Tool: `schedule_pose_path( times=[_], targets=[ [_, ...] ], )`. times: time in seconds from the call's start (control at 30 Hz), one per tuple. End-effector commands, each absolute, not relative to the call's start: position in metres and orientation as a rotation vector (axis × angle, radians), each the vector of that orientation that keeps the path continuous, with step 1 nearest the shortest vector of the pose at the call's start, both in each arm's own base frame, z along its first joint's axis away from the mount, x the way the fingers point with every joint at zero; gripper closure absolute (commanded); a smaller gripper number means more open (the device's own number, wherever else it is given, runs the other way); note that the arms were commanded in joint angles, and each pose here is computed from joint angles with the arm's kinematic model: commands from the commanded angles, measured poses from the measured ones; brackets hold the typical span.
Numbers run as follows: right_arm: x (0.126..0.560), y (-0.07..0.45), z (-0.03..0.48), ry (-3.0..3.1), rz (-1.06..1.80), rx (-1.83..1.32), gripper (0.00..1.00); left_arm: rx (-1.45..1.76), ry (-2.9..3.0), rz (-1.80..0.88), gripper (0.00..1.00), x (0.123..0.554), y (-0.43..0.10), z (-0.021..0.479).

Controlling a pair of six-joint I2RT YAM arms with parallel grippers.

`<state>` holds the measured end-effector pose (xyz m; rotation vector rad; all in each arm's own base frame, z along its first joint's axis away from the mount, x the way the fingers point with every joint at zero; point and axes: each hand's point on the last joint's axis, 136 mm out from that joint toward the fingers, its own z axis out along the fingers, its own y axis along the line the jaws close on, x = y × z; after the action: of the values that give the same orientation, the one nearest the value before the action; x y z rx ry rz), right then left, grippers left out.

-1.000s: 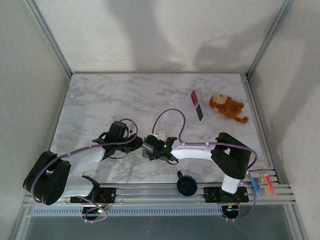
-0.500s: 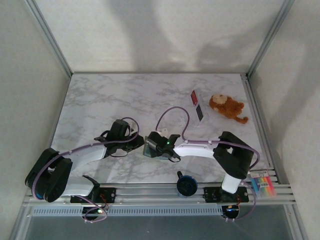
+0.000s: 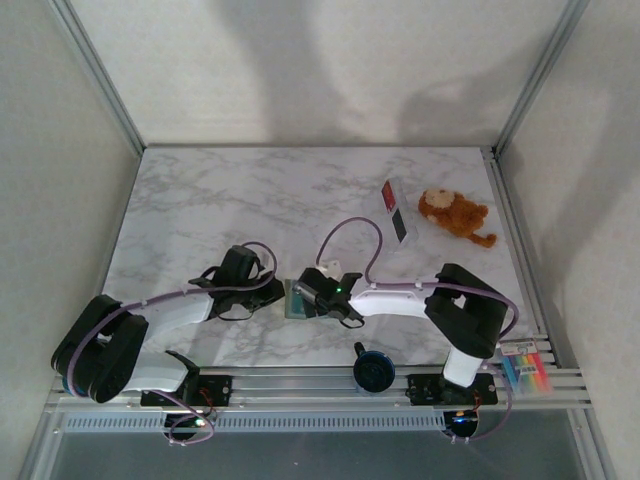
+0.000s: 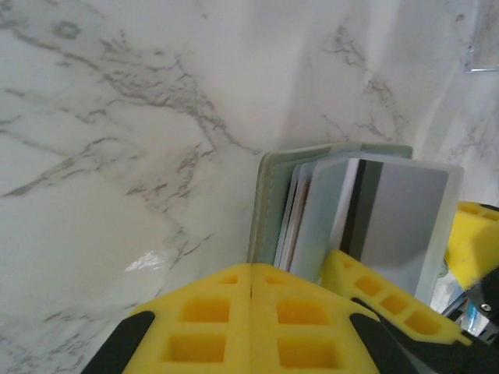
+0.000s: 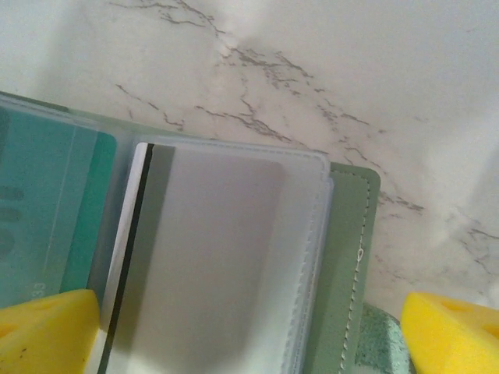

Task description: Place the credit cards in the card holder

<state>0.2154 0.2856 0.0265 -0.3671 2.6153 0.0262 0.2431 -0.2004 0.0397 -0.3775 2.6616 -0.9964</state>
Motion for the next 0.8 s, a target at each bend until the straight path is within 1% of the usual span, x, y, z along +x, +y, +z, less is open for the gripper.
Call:
schedule_pose_path(
  times=[0.0, 0.23, 0.43, 0.57, 0.67, 0.77],
  targets=[
    [0.214, 0.257, 0.024, 2.621, -0.082, -0.326, 0.01, -0.408, 2.671, -0.95, 1.0, 0.239, -0.191, 0.034],
    [0.218, 0.253, 0.031, 2.61, -0.096, -0.323, 0.01, -0.405, 2.679, -0.938, 1.0, 0.238, -0.189, 0.031],
    [0.216, 0.255, 0.035, 2.624, -0.056, -0.339, 0.01, -0.384, 2.651, -0.997, 1.0, 0.239, -0.195, 0.042],
    [0.216, 0.256, 0.041, 2.632, -0.027, -0.342, 0.02, -0.326, 2.598, -1.142, 1.0, 0.241, -0.213, 0.066],
    [0.218, 0.255, 0.043, 2.625, -0.019, -0.363, 0.06, -0.253, 2.552, -1.273, 1.0, 0.244, -0.234, 0.085],
    [0.219, 0.251, 0.041, 2.643, -0.019, -0.349, 0.08, -0.218, 2.557, -1.282, 1.0, 0.25, -0.248, 0.09]
  ],
)
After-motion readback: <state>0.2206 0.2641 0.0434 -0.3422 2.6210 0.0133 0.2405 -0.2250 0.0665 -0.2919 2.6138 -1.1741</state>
